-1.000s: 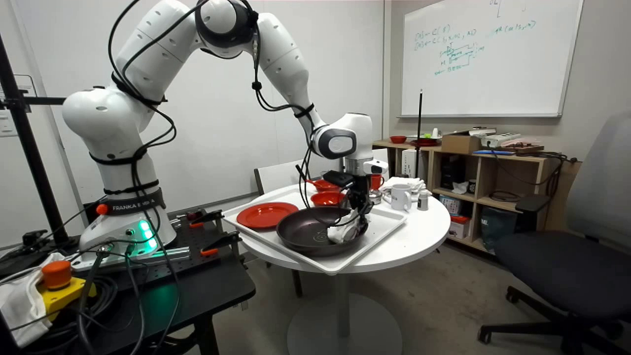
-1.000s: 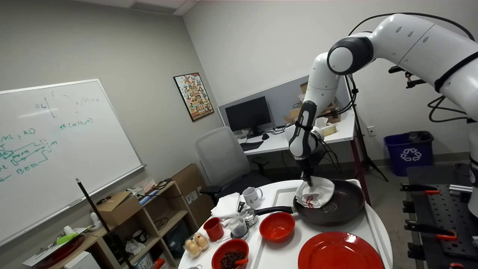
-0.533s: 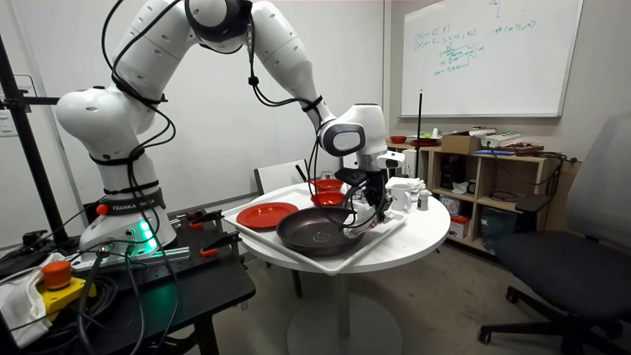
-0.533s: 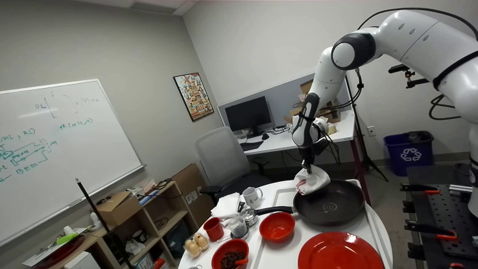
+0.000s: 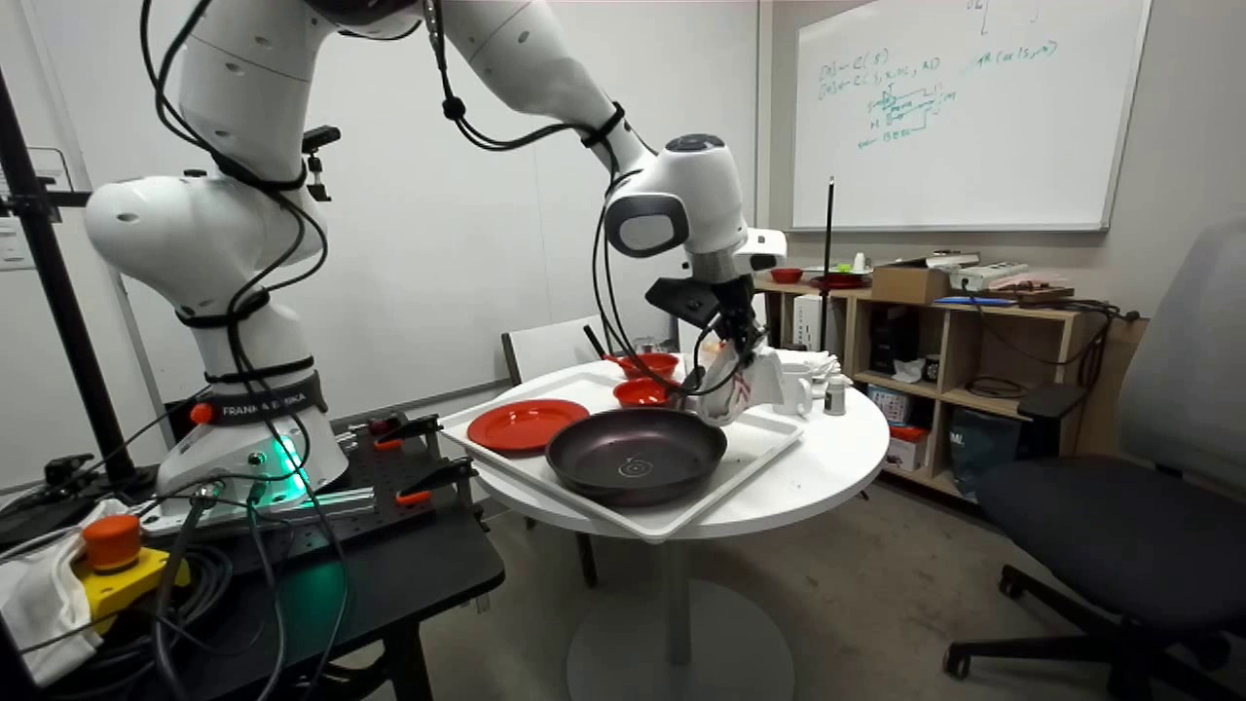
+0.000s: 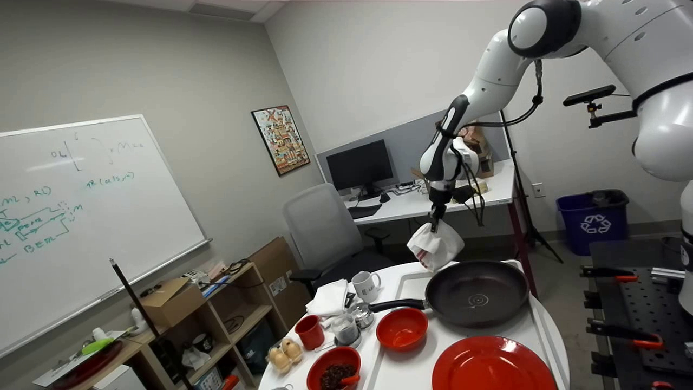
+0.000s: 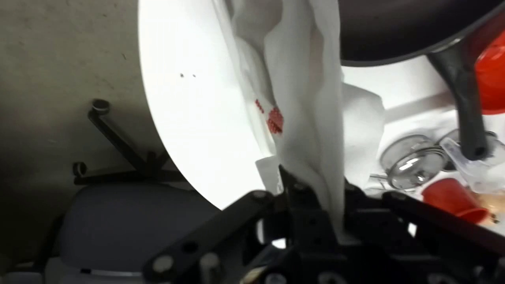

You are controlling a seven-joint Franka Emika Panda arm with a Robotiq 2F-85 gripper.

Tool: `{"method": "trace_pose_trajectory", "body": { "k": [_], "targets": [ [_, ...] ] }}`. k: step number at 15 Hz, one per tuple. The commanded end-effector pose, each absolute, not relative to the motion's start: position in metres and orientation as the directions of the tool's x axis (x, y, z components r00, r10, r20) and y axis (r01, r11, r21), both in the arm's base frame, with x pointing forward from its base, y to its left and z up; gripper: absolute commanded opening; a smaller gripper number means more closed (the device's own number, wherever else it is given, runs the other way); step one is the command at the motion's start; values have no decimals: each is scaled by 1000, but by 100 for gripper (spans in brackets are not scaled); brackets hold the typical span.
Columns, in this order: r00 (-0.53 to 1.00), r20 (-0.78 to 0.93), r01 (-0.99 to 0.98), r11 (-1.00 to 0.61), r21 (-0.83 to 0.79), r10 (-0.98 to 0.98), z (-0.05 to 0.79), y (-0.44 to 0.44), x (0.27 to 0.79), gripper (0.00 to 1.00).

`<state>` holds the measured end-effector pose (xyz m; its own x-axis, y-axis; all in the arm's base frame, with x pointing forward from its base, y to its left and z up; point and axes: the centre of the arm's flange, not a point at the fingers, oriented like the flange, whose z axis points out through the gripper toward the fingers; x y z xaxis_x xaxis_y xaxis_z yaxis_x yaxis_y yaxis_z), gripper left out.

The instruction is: Use the tea towel to wipe the pan

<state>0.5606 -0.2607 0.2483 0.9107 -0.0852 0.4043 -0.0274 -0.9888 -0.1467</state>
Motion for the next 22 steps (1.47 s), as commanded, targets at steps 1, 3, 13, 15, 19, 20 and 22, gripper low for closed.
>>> {"method": "trace_pose_trajectory", "body": {
  "k": [1, 3, 13, 15, 19, 20, 22],
  "targets": [
    [876, 483, 107, -969, -224, -15, 294, -227, 518, 5],
    [860, 511, 171, -948, -268, 11, 309, -202, 515, 5],
    [906, 406, 265, -908, -324, 119, 311, -70, 523, 5],
    [921, 365, 259, -911, -320, 134, 304, -41, 527, 5],
    [944, 278, 263, -919, -295, 181, 286, 13, 528, 5],
    [947, 260, 264, -920, -288, 191, 282, 24, 528, 5],
    [952, 231, 263, -926, -271, 203, 273, 45, 529, 5]
  ]
}}
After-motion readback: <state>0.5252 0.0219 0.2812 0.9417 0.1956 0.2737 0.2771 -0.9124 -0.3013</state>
